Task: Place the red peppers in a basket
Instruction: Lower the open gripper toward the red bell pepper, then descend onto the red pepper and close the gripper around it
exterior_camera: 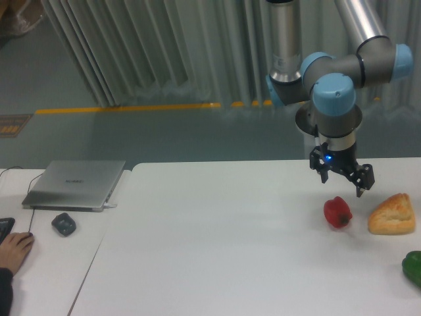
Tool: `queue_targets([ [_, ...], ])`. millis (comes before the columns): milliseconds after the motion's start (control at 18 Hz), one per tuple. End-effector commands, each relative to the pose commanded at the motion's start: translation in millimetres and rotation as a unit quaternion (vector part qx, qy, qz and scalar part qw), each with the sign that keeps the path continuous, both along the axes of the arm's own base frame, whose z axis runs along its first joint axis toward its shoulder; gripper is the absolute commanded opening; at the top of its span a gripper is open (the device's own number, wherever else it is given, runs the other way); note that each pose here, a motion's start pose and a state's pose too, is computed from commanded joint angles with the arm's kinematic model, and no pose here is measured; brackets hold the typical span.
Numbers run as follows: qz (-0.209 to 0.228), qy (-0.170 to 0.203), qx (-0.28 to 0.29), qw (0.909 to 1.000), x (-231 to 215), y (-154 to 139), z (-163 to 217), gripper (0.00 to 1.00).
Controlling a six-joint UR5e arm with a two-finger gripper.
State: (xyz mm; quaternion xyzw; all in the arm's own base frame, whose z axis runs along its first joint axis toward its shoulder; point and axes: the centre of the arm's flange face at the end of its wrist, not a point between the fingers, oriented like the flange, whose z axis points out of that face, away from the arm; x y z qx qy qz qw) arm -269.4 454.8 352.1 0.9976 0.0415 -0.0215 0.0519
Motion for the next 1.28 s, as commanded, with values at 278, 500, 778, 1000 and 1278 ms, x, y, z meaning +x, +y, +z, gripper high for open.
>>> queue_targets([
  [278,0.092,0.003,-0.005,0.9957,7.4,12.0,-18.9,1.0],
  [500,0.144,0.014,-0.005,0.9895,1.6,25.5,-27.3,1.0],
  [778,0.147,0.017,-0.007,0.9889,-4.9,29.1,-37.6,1.0],
  [1000,0.147,0.024,-0.02,0.9886,-10.5,30.1,-47.7,1.0],
  [1278,0.142,0.028,-0.031,0.989,-11.6,29.7,-54.7,1.0],
])
